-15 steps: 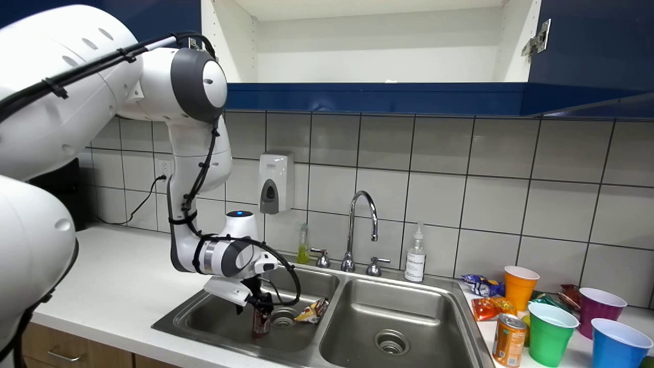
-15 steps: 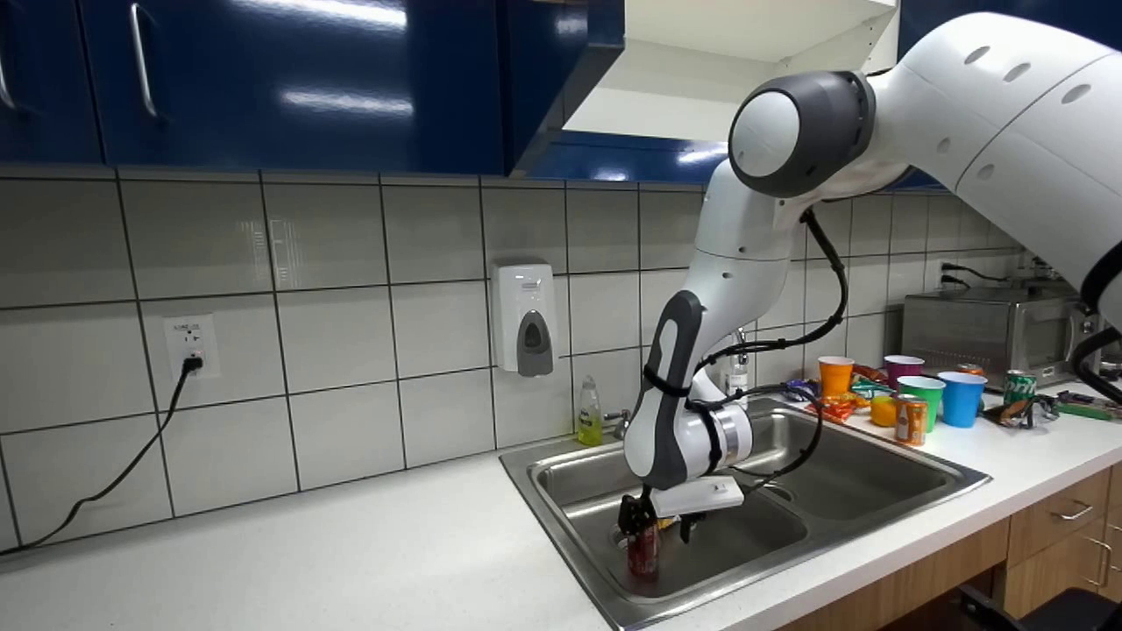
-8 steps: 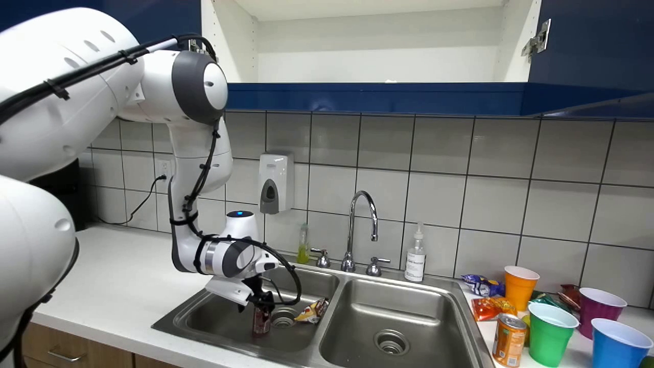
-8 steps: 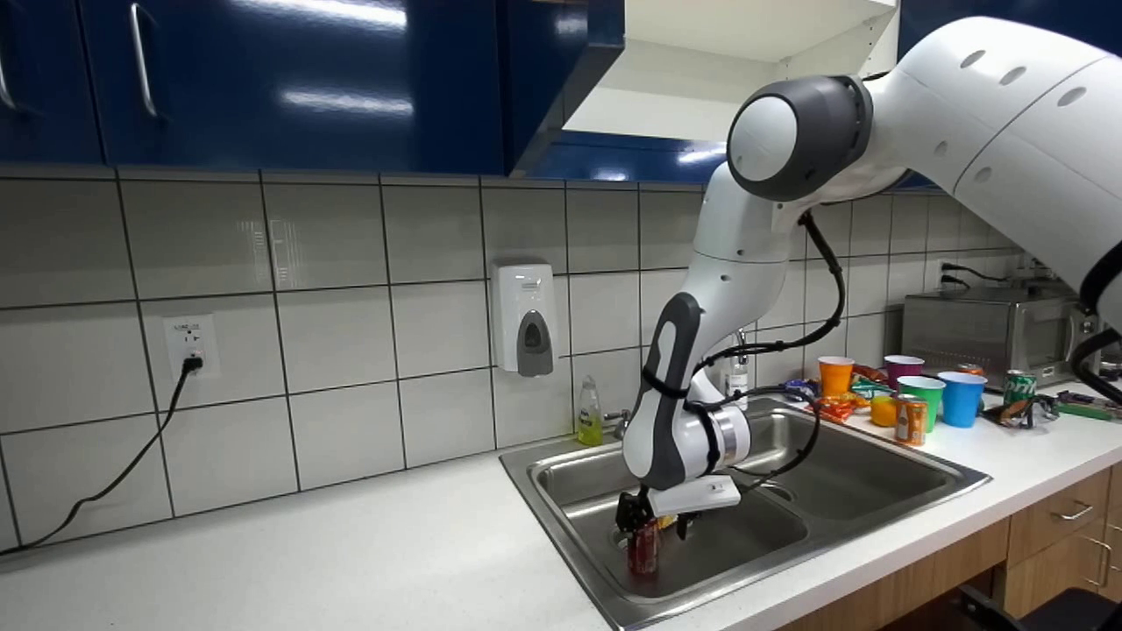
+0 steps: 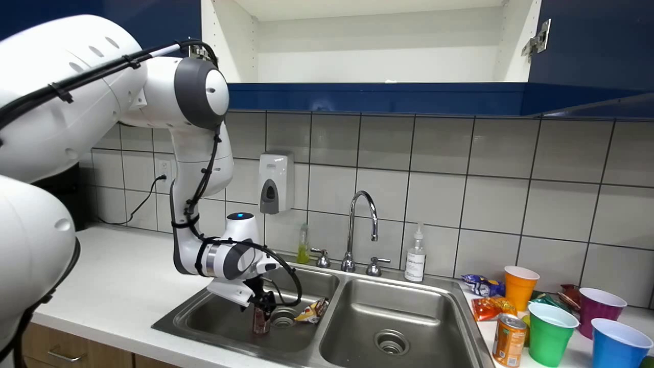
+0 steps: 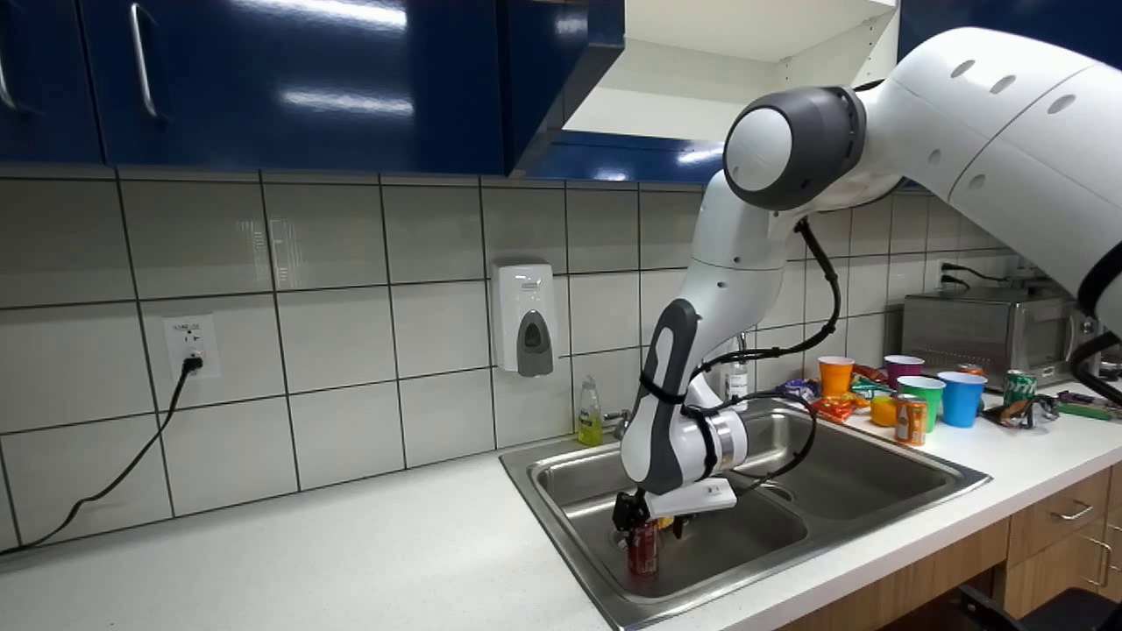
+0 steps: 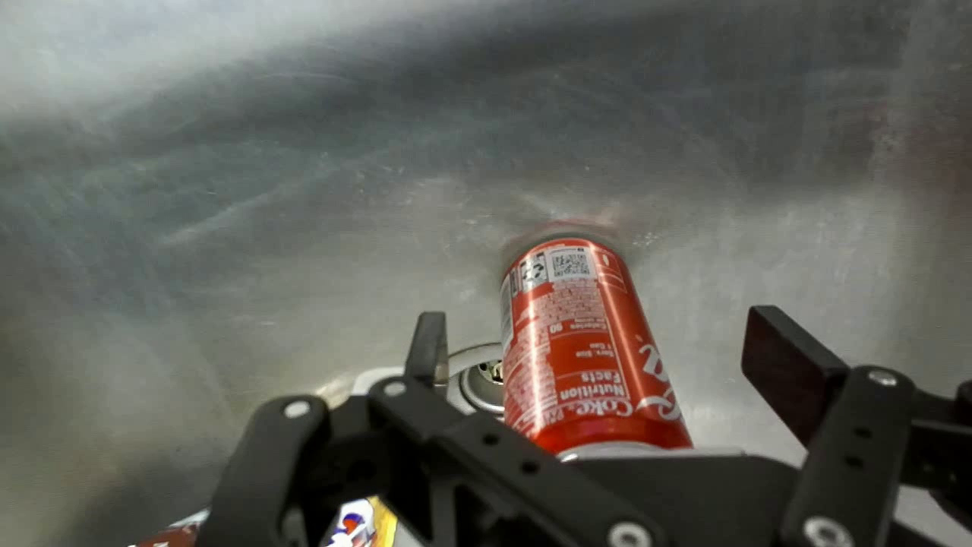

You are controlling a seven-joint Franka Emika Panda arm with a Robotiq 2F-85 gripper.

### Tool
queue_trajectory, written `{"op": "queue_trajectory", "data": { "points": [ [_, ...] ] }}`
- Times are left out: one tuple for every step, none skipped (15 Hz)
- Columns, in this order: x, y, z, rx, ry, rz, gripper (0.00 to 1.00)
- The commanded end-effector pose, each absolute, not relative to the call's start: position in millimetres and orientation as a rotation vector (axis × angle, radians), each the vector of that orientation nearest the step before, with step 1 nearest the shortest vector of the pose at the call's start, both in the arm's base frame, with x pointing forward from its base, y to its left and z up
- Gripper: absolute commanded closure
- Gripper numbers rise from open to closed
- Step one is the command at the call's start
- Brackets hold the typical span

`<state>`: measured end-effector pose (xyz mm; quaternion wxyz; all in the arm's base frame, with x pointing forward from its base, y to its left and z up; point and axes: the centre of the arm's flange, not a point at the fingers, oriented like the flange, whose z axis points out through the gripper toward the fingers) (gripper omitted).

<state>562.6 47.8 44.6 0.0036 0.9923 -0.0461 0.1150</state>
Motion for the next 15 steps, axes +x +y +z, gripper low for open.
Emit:
{"op": "queue_trajectory", "data": {
  "points": [
    [568.8,48.2,40.1,3.112,-0.206,0.402,0.00],
    [569.5,48.3,39.0,3.110,-0.212,0.404,0.00],
    [570.3,48.3,38.0,3.106,-0.219,0.410,0.00],
    [571.1,48.5,37.2,3.107,-0.229,0.417,0.00],
    [571.6,48.9,36.5,3.107,-0.239,0.427,0.00],
    [572.2,49.3,35.9,3.103,-0.241,0.434,0.00],
    [572.8,49.5,35.0,3.098,-0.245,0.446,0.00],
    [573.5,49.9,33.9,3.095,-0.247,0.453,0.00],
    [573.7,49.9,33.0,3.091,-0.250,0.460,0.00],
    [574.1,49.9,32.3,3.090,-0.252,0.464,0.00],
    [574.3,50.1,31.5,3.089,-0.254,0.470,0.00],
    [574.6,50.4,30.6,3.089,-0.254,0.471,0.00],
    [574.9,50.8,29.8,3.086,-0.255,0.479,0.00],
    [575.2,51.4,29.2,3.085,-0.255,0.485,0.00],
    [575.4,51.9,28.6,3.086,-0.253,0.485,0.00]
  ]
}}
